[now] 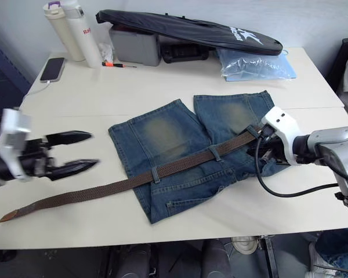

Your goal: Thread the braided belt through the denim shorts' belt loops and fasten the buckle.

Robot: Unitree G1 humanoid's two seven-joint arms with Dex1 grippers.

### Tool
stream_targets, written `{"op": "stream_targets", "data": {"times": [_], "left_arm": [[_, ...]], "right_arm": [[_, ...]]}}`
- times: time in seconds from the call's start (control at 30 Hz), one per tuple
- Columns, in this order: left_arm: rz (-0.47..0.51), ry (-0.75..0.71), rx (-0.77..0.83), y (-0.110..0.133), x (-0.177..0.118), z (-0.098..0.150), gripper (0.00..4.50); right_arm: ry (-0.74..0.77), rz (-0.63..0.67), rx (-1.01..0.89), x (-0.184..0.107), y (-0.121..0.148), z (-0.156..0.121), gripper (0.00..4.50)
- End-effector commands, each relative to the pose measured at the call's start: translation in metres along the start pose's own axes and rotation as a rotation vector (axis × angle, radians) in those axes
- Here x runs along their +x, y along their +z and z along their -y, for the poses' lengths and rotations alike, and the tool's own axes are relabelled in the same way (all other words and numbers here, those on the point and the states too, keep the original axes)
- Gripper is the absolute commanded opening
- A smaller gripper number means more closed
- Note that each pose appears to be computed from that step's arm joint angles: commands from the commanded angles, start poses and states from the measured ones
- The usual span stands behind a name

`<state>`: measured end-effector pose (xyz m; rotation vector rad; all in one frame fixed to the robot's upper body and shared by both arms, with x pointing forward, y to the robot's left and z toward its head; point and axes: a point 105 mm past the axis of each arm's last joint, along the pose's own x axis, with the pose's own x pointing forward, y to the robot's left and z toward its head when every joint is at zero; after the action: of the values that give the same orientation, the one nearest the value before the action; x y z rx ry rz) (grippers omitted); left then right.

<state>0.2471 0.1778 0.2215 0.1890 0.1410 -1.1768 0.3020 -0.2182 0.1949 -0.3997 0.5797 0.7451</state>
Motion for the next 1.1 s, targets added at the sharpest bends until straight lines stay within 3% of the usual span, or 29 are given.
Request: {"op": "stream_targets", "data": {"times": [0.03, 0.1, 0.27, 0.3, 0.43, 0.6, 0.7, 0.73, 0.8, 1.03, 1.1], "left_arm": [[-0.126, -0.208, 0.091, -0.009, 0.048, 0.025, 4.5], [-0.186, -0.312, 0.133, -0.018, 0.065, 0.036, 4.5], [-0.231, -0.394, 0.232, -0.032, 0.102, 0.034, 4.5], [-0.235, -0.411, 0.245, -0.035, 0.109, 0.034, 4.5], [-0.239, -0.504, 0.278, -0.041, 0.133, 0.042, 4.5], [-0.358, -0.598, 0.283, -0.084, 0.145, 0.049, 4.5], [-0.39, -0.625, 0.28, -0.099, 0.148, 0.05, 3.76], [-0.415, -0.633, 0.303, -0.104, 0.147, 0.048, 3.21], [-0.452, -0.623, 0.345, -0.111, 0.146, 0.041, 2.62], [-0.496, -0.569, 0.422, -0.108, 0.124, 0.005, 0.01], [-0.49, -0.578, 0.443, -0.104, 0.112, -0.003, 0.01]], "right_arm": [[0.034, 0.041, -0.037, -0.02, 0.009, -0.014, 0.96], [0.057, 0.03, -0.037, -0.025, 0.005, -0.022, 1.88], [0.037, -0.008, -0.016, -0.036, -0.008, -0.028, 4.27], [0.035, -0.015, -0.011, -0.037, -0.01, -0.029, 4.48], [0.026, -0.06, 0.004, -0.042, -0.022, -0.034, 4.48], [-0.051, -0.087, 0.017, -0.054, -0.029, -0.031, 4.48], [-0.091, -0.11, 0.02, -0.059, -0.035, -0.029, 4.5], [-0.1, -0.112, 0.02, -0.06, -0.036, -0.029, 4.5], [-0.116, -0.108, 0.02, -0.062, -0.036, -0.029, 4.5], [-0.129, -0.094, 0.014, -0.061, -0.038, -0.029, 4.5], [-0.123, -0.088, 0.008, -0.058, -0.037, -0.029, 4.5]]}}
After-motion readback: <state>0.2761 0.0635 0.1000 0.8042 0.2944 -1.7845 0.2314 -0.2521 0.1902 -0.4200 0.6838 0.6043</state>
